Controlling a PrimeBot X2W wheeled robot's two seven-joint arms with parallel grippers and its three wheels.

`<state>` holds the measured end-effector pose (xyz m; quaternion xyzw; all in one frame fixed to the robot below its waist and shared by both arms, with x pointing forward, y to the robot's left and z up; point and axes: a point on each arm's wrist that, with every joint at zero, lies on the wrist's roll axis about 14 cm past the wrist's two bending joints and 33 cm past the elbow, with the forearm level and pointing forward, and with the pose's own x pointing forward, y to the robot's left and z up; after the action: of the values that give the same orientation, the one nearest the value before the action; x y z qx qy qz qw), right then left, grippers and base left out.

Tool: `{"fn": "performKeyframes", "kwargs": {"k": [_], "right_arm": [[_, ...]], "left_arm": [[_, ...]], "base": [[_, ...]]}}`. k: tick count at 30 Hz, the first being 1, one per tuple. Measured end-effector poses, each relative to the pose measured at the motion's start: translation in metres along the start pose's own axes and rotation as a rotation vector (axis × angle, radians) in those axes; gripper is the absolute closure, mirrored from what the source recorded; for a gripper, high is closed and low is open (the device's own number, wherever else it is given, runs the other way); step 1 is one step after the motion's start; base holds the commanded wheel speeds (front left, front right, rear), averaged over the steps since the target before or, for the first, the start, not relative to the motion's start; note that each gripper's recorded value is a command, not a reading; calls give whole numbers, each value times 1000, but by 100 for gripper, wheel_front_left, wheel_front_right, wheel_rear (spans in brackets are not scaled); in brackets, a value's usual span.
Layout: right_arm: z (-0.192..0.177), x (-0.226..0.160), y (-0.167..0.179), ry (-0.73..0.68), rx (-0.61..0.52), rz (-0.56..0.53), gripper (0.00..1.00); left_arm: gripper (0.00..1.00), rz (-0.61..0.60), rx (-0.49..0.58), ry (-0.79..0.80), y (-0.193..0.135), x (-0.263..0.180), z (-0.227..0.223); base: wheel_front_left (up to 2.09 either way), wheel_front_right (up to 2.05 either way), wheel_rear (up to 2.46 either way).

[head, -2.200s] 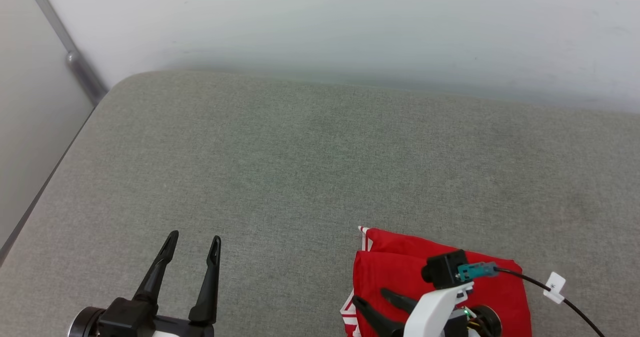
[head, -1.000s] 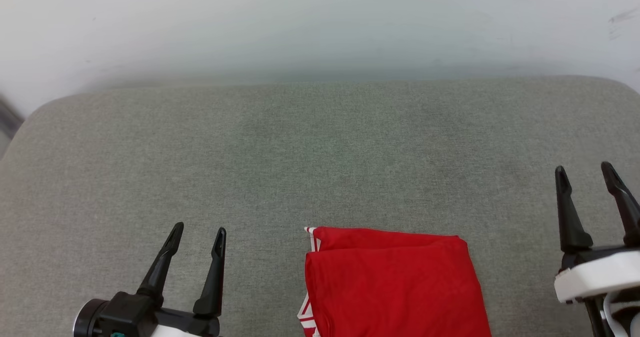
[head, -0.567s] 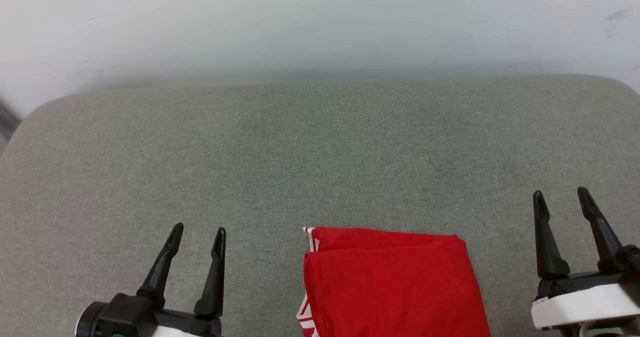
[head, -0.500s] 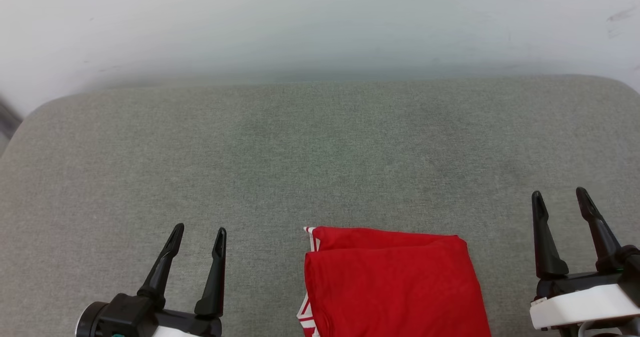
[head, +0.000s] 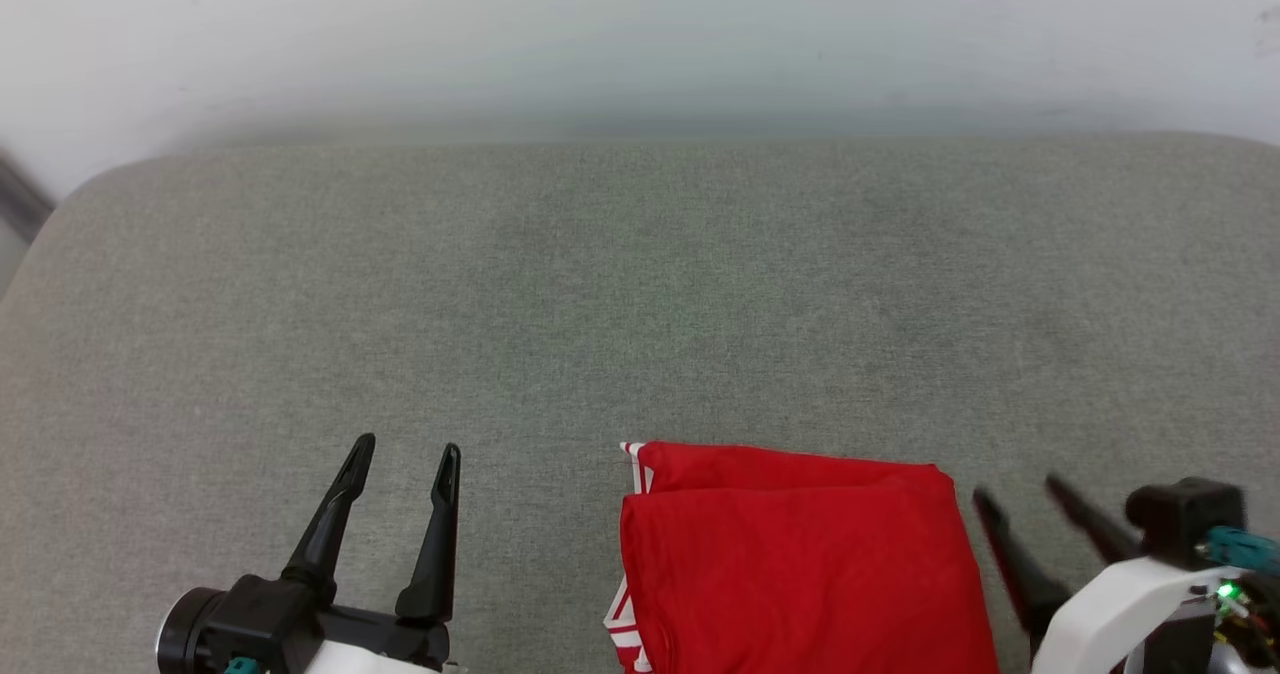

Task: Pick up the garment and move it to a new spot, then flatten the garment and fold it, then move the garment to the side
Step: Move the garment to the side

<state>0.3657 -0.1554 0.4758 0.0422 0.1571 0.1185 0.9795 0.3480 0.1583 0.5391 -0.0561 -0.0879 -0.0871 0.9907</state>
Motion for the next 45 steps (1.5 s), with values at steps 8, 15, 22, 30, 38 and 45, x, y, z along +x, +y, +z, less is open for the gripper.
{"fn": "performKeyframes", "kwargs": {"k": [8, 15, 22, 30, 38, 45], "right_arm": [[-55, -7, 7, 442, 91, 46, 0], [-81, 4, 9, 625, 70, 62, 0], [-111, 18, 30, 747, 42, 118, 0], [-125, 26, 37, 783, -44, 145, 100], [-105, 33, 31, 689, -209, 136, 100], [-47, 37, -31, 566, -571, -2, 100]], "left_arm": [[0, -7, -6, 23, -2, 8, -9], [0, 15, 3, 39, 6, 13, -15], [0, 59, 10, 70, 18, 7, -23], [0, 85, 17, 80, 24, 0, -23], [0, 29, 9, 57, 7, 4, -18], [0, -100, -38, 50, -34, 19, -22]], "base": [[0, 0, 0], [0, 0, 0], [0, 0, 0], [0, 0, 0], [0, 0, 0], [0, 0, 0]]}}
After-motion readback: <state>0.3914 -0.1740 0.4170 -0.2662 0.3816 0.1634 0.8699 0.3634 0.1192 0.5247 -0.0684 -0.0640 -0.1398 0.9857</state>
